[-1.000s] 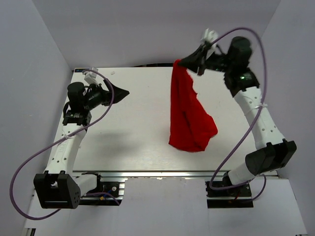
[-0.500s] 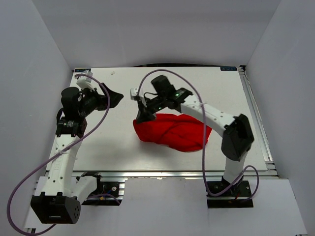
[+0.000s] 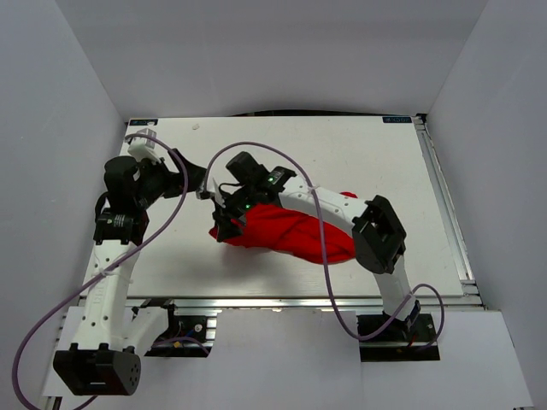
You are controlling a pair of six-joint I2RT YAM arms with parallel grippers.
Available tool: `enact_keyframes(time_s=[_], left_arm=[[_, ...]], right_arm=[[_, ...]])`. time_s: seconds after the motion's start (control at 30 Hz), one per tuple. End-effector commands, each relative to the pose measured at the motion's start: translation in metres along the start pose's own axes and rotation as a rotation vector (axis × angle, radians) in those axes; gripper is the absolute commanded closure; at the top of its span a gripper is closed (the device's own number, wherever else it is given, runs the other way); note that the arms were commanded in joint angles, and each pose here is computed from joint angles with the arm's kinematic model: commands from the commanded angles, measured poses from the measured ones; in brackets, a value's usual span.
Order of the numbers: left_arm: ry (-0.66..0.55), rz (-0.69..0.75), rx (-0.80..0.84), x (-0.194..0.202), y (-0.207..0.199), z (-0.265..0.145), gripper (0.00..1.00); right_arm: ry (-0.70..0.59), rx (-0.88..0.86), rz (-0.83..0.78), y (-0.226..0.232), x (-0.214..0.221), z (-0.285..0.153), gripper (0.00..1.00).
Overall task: Fold and stack the t-shirts
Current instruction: Move the tshirt to the center of the board, then flatten out the tshirt
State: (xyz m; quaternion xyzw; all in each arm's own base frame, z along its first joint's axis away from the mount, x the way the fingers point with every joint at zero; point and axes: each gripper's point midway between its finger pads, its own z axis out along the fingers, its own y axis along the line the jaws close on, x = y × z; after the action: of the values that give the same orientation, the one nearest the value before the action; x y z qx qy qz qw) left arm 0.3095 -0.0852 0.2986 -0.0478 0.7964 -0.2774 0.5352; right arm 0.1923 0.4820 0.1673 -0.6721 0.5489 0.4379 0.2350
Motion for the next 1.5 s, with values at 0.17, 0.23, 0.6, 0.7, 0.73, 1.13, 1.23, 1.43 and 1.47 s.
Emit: enact_keyframes(time_s=[0.17, 0.23, 0.6, 0.7, 0.73, 1.13, 1.23, 1.43, 1.47], left_arm=[[0.106, -0.016, 0.088, 0.029, -0.011, -0.001, 0.02], [0.141, -0.039, 0.111, 0.039, -0.013, 0.0, 0.02], [0.462, -0.266, -0.038, 0.137, 0.012, -0.007, 0.19], [0.55, -0.278, -0.182, 0.166, 0.025, -0.016, 0.25], [0.572, -0.274, -0.221, 0.173, 0.03, -0.017, 0.27], [0.661, -0.2, -0.5, 0.207, 0.084, -0.002, 0.52], [0.674, -0.18, -0.485, 0.206, 0.083, 0.003, 0.52], [0.729, -0.142, -0.398, 0.213, 0.069, 0.01, 0.46], [0.745, -0.122, -0.367, 0.215, 0.062, 0.011, 0.44]], right_arm=[[-0.1, 0.066, -0.125, -0.006, -0.043, -0.049, 0.13], [-0.09, 0.111, -0.086, -0.019, -0.022, -0.073, 0.11], [-0.041, 0.274, 0.03, -0.028, 0.074, -0.176, 0.11], [-0.051, 0.298, 0.071, -0.023, 0.083, -0.182, 0.11], [-0.058, 0.306, 0.072, -0.024, 0.083, -0.184, 0.11], [-0.105, 0.369, 0.139, -0.022, 0.089, -0.221, 0.12], [-0.121, 0.394, 0.174, -0.023, 0.097, -0.232, 0.12], [-0.138, 0.412, 0.221, -0.023, 0.106, -0.241, 0.12], [-0.141, 0.411, 0.225, -0.023, 0.106, -0.242, 0.12]])
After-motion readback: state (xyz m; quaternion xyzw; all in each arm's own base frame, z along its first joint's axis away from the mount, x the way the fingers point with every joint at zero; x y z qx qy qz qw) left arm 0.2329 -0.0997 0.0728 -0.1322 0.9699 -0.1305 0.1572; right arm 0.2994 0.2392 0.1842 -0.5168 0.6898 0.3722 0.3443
